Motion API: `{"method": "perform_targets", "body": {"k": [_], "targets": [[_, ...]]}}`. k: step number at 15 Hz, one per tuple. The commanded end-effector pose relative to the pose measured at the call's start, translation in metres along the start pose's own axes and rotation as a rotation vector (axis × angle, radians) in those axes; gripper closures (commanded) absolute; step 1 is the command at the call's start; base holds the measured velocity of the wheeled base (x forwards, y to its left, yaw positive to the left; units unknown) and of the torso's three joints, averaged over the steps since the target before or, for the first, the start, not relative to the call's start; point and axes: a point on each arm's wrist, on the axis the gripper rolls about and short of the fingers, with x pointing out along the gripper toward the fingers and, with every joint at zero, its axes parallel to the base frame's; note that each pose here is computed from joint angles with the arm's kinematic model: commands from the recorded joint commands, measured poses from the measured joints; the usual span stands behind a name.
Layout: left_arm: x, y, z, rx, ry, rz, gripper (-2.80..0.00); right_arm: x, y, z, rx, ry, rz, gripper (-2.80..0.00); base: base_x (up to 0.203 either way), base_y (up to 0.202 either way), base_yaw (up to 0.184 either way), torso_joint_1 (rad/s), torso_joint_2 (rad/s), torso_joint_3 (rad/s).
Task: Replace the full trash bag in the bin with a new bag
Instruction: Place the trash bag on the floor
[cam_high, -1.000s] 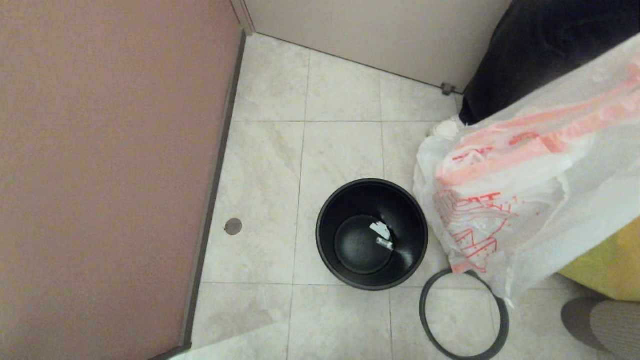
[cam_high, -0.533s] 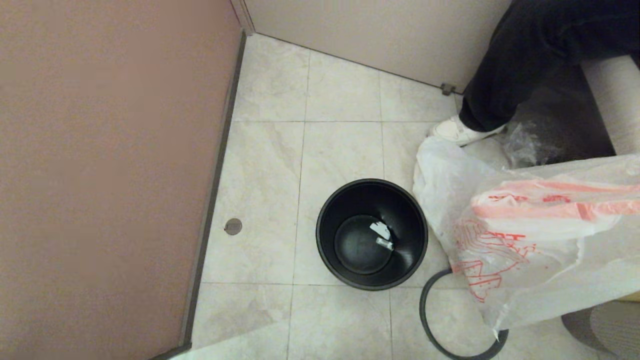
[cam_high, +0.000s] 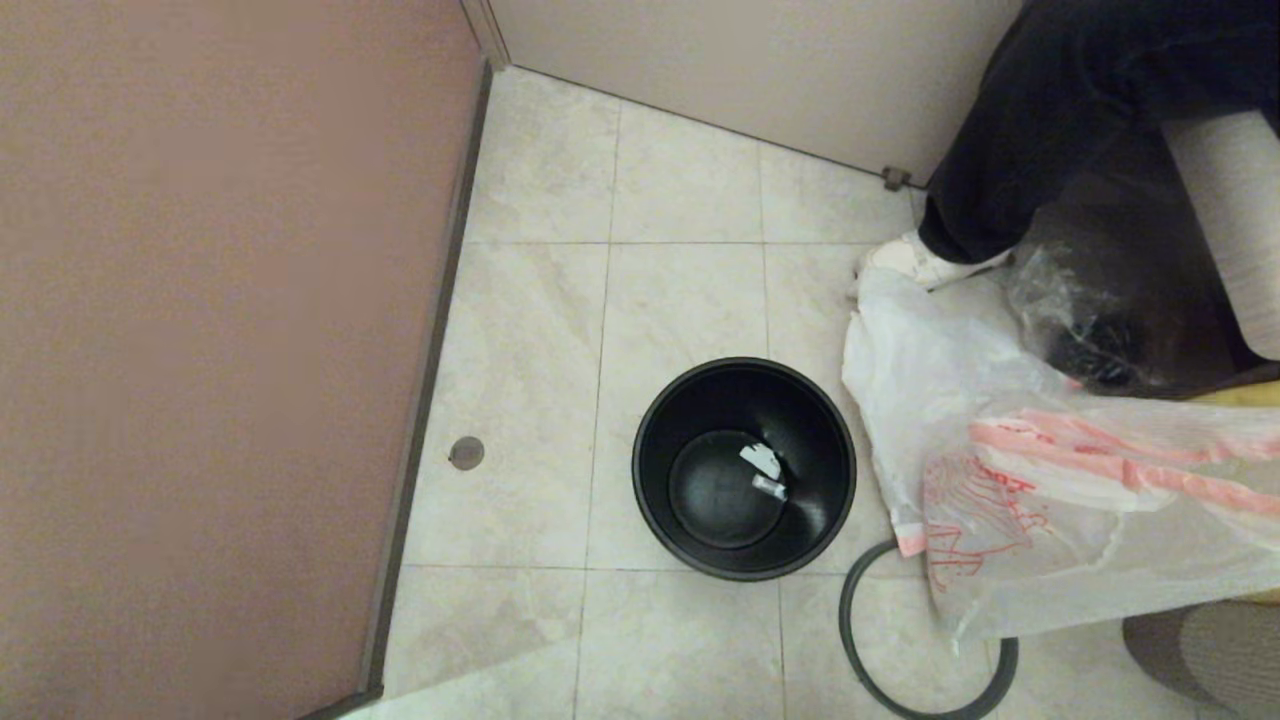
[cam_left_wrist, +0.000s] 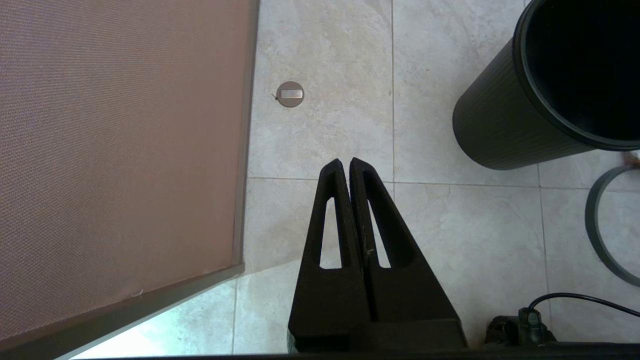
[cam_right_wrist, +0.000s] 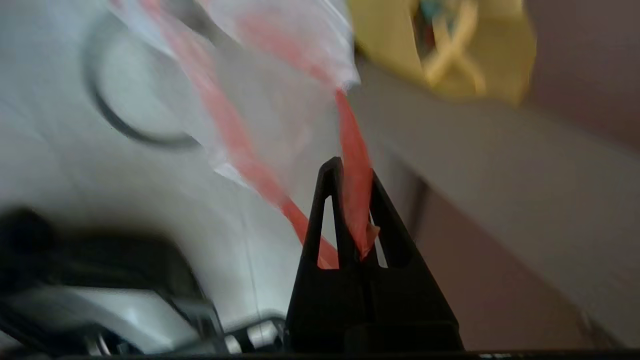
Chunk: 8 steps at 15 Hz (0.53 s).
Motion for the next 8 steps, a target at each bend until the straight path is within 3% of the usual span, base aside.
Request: {"method": "perform_targets", "body": {"k": [1,4,6,8], "targets": [[0.000,0.000,0.000,0.000,0.001,0.001,0.00,0.013,-0.016,-0.010,0.012,0.102,-0.061,0.00,0.000,0.000,0.000,0.000,0.00,0.000],[0.000,0.000,0.000,0.000,0.001,0.001,0.00,-0.002,-0.041,-0.025,-0.051,0.114,-0.131,0.00,0.000,0.000,0.000,0.000,0.00,0.000],[0.000,0.000,0.000,0.000,0.001,0.001,0.00,-0.025,-0.050,-0.032,-0.088,0.076,-0.191,0.00,0.000,0.000,0.000,0.000,0.00,0.000],[0.000,0.000,0.000,0.000,0.002,0.001,0.00,-0.040,-0.049,-0.043,-0.125,0.130,-0.176,0.00,0.000,0.000,0.000,0.000,0.00,0.000]]}}
